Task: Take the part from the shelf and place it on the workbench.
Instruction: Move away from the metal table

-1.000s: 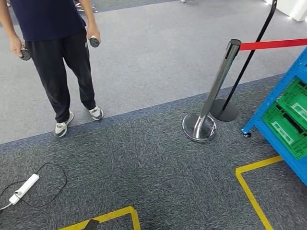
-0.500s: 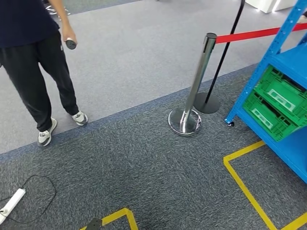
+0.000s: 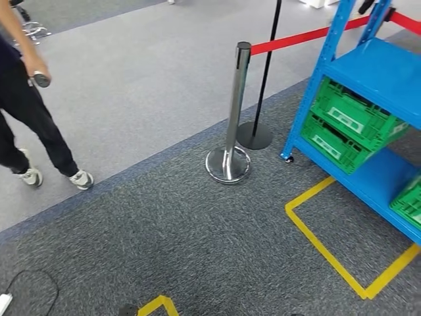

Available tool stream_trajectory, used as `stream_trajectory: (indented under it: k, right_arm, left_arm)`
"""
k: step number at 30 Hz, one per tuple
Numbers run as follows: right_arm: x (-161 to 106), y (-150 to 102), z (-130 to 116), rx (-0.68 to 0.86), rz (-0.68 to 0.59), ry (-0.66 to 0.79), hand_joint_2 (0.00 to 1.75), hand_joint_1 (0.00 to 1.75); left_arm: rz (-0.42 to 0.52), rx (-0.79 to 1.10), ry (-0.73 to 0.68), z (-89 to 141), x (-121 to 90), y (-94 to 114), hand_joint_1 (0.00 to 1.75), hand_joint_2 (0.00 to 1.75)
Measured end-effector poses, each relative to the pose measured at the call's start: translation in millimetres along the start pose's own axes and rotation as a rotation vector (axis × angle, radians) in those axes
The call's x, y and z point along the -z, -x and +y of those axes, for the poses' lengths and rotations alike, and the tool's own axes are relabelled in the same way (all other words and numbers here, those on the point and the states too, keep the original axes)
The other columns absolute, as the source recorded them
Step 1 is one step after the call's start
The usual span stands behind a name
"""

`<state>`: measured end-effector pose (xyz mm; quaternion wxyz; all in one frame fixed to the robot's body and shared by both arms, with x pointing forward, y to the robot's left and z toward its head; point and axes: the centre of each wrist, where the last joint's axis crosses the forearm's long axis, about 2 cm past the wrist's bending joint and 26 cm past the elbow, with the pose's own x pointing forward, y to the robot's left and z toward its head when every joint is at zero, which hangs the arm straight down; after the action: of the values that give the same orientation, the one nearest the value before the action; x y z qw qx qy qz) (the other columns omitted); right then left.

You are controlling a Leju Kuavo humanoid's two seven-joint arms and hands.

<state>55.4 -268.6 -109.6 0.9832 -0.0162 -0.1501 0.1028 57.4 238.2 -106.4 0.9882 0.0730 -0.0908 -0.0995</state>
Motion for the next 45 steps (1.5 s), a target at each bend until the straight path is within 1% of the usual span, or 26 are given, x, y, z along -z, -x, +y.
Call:
stream_trajectory:
  k: [6, 10, 22, 28, 33, 37, 41, 45]
  right_arm:
    - [-1.2, 6.6, 1.6, 0.000, 0.030, -0.003, 0.00, 0.00]
    - [-1.2, 5.5, 3.4, 0.001, 0.020, -0.006, 0.00, 0.00]
    - [-1.3, 5.1, 5.1, 0.001, 0.009, -0.009, 0.00, 0.00]
    - [-1.4, 5.9, 5.5, -0.010, 0.005, -0.015, 0.00, 0.00]
    - [-1.7, 7.5, 5.3, -0.015, 0.040, -0.013, 0.00, 0.00]
    - [-2.4, 11.0, 6.8, -0.018, 0.073, -0.027, 0.00, 0.00]
    - [-2.5, 9.4, 11.1, -0.014, 0.059, -0.041, 0.00, 0.00]
    - [-2.2, 7.0, 12.0, -0.012, 0.047, -0.042, 0.00, 0.00]
  left_arm:
    - [-0.024, 0.006, -0.011, 1.2, 0.2, -0.2, 0.00, 0.00]
    - [-0.026, 0.018, -0.014, 2.6, 0.5, 1.9, 0.00, 0.00]
    - [-0.033, 0.019, -0.018, 3.5, 0.8, -1.5, 0.00, 0.00]
    - [0.004, 0.028, -0.039, 4.2, 0.8, 1.8, 0.00, 0.00]
    - [0.010, 0.029, -0.049, 2.9, 0.4, 1.2, 0.00, 0.00]
    - [0.065, 0.032, -0.060, 2.2, 0.2, 2.8, 0.00, 0.00]
    - [0.126, 0.031, -0.072, 3.9, 0.4, 8.9, 0.00, 0.00]
    - [0.105, 0.035, -0.083, 6.0, 0.8, 8.6, 0.00, 0.00]
